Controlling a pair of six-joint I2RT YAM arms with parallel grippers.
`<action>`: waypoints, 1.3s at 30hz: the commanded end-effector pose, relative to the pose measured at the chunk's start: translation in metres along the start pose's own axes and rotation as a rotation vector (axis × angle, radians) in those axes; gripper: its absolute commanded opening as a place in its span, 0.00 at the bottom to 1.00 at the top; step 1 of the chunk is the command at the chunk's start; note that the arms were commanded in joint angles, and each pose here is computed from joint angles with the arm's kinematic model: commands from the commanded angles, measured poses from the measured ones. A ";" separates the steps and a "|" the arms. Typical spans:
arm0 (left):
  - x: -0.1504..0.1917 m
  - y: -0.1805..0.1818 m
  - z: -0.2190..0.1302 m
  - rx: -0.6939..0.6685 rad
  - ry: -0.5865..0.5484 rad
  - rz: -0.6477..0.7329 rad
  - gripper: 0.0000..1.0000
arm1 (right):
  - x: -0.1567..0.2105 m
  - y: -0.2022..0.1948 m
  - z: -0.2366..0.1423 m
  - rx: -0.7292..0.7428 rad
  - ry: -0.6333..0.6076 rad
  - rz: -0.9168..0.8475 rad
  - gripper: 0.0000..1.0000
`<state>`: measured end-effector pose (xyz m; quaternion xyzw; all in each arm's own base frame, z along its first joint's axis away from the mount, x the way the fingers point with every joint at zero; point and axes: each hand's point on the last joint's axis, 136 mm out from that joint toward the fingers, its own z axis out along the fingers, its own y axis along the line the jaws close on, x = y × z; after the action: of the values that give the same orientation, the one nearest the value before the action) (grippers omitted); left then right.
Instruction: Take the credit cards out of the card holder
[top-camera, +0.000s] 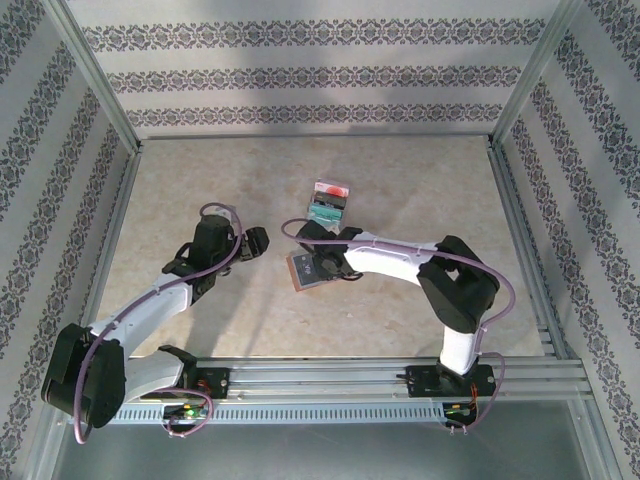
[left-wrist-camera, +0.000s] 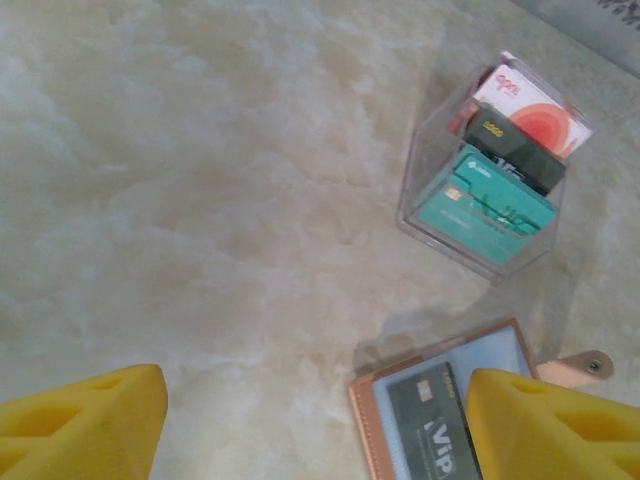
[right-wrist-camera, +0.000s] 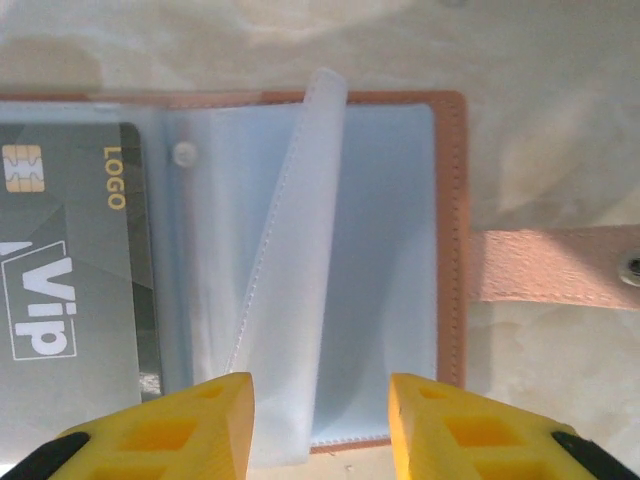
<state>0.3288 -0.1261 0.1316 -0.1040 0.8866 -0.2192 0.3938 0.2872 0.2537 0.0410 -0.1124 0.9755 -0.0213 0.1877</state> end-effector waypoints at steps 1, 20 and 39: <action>0.005 -0.013 0.003 0.013 0.029 0.062 0.77 | -0.002 -0.017 -0.009 0.028 -0.031 0.053 0.41; 0.062 -0.064 0.041 0.094 0.188 0.186 0.63 | -0.003 -0.070 -0.013 0.020 -0.054 0.183 0.41; 0.098 -0.073 0.071 0.140 0.292 0.164 0.28 | -0.027 0.009 -0.041 -0.440 -0.021 0.210 0.30</action>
<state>0.3088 -0.2324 0.0489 0.0238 0.9323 -0.2377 0.2717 0.2965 0.2364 0.0830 -0.0324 0.9701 0.1490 0.1890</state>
